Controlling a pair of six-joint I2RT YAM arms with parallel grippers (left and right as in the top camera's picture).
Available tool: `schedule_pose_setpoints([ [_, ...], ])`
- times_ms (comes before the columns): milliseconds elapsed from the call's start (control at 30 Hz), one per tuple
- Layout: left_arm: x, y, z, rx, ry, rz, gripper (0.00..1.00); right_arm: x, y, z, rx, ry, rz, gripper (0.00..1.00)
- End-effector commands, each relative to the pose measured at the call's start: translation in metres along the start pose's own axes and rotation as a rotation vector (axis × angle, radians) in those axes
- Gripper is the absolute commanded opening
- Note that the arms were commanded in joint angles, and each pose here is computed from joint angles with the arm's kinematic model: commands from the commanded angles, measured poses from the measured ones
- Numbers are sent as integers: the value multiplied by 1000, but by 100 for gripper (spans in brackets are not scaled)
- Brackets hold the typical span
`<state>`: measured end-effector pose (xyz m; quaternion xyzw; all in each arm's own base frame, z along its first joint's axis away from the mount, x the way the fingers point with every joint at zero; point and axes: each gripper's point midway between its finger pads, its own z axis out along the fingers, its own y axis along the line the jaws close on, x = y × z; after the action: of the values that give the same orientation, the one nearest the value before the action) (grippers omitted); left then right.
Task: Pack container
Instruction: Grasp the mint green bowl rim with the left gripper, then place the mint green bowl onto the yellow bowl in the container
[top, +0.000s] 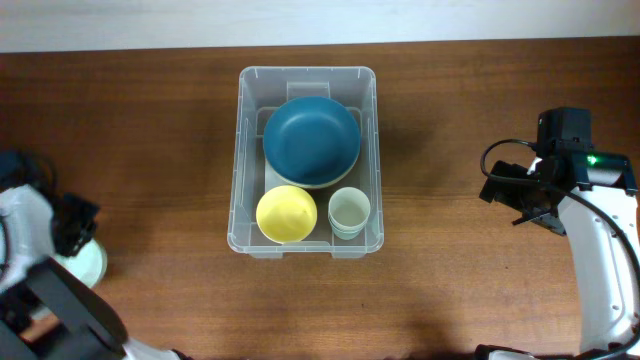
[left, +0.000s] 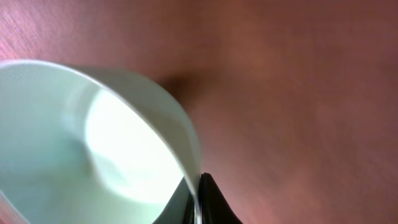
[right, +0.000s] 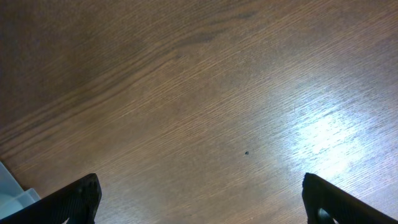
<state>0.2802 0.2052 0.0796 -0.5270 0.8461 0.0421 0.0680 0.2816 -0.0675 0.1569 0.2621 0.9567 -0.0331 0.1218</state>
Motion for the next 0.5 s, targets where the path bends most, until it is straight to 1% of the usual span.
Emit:
schedule_pose_setpoints([
  [0, 11, -50, -85, 155, -177, 152, 5, -5, -1, -8, -8, -29, 13, 99],
  [67, 32, -74, -117, 221, -228, 239, 5, -5, -1, -8, -8, -30, 13, 99],
  [167, 87, -119, -174, 359, -293, 441, 3, -5, -1, -8, -9, -31, 13, 99],
  [200, 97, -126, -182, 383, -298, 477, 2, -5, -1, -8, -9, -31, 13, 99],
  [333, 194, -184, -243, 573, -334, 783, 2, -5, -1, -8, -8, -30, 13, 99],
  [367, 202, -188, -248, 585, -341, 808, 2, -5, -1, -8, -8, -30, 13, 99],
  [467, 251, -208, -264, 640, -351, 941, 1, -5, -1, -7, -8, -29, 13, 99],
])
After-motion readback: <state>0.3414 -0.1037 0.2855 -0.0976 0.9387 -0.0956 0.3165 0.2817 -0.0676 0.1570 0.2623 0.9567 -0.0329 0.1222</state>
